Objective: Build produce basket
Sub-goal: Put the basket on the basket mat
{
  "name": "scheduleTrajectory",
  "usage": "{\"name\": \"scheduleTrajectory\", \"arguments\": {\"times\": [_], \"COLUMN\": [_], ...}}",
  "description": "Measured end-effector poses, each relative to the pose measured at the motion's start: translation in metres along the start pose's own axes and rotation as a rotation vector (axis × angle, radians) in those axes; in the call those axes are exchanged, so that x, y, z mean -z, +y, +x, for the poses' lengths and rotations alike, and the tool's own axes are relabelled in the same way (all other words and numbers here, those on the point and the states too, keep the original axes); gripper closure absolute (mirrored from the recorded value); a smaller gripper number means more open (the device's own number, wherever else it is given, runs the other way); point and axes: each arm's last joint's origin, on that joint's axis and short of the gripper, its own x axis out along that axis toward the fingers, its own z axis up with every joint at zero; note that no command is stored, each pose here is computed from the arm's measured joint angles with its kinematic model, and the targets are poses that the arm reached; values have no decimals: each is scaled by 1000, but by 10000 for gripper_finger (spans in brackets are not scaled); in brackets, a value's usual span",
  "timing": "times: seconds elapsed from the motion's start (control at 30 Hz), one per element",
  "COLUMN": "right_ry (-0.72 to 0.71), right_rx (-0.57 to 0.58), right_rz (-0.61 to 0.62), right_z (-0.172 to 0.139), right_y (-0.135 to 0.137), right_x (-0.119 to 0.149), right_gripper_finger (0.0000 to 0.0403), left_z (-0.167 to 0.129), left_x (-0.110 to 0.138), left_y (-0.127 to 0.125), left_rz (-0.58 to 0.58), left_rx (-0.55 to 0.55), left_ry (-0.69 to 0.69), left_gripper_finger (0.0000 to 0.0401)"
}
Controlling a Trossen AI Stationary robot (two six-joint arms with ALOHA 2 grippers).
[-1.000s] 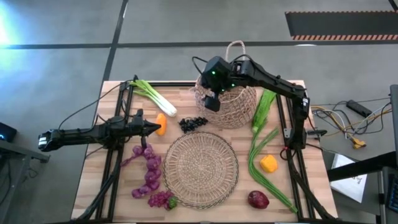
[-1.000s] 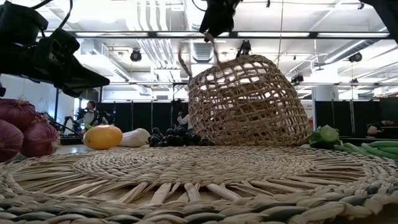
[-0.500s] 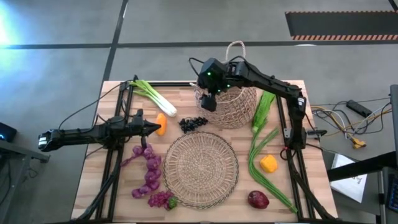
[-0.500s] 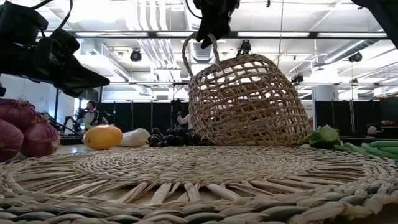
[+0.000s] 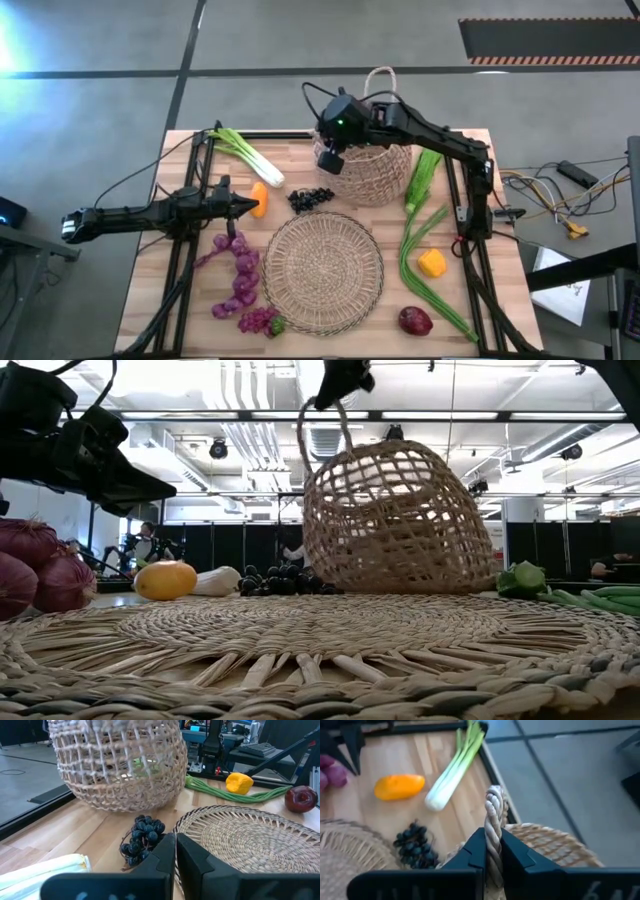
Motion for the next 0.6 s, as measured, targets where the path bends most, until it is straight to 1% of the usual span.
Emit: {"name": "scheduleTrajectory", "arguments": {"times": [0.17, 0.3, 0.47, 0.6], "right_ry": [-75, -133, -196, -264], "right_rx": [46, 135, 207, 195], "right_rz": [-41, -98, -179, -219], "right_z": [-23, -46, -81, -110], "right_y": [9, 23, 53, 85], "right_x": [-11, -16, -16, -13], "right_gripper_finger": [383, 383, 384, 384], "left_z": [0, 0, 0, 0], "left_x": [0, 0, 0, 0], "left_y": [0, 0, 0, 0], "left_rz": [0, 0, 0, 0], "left_rx": [0, 0, 0, 0], "left_ry": [0, 0, 0, 0], "left_gripper_finger": [401, 401, 401, 401]}}
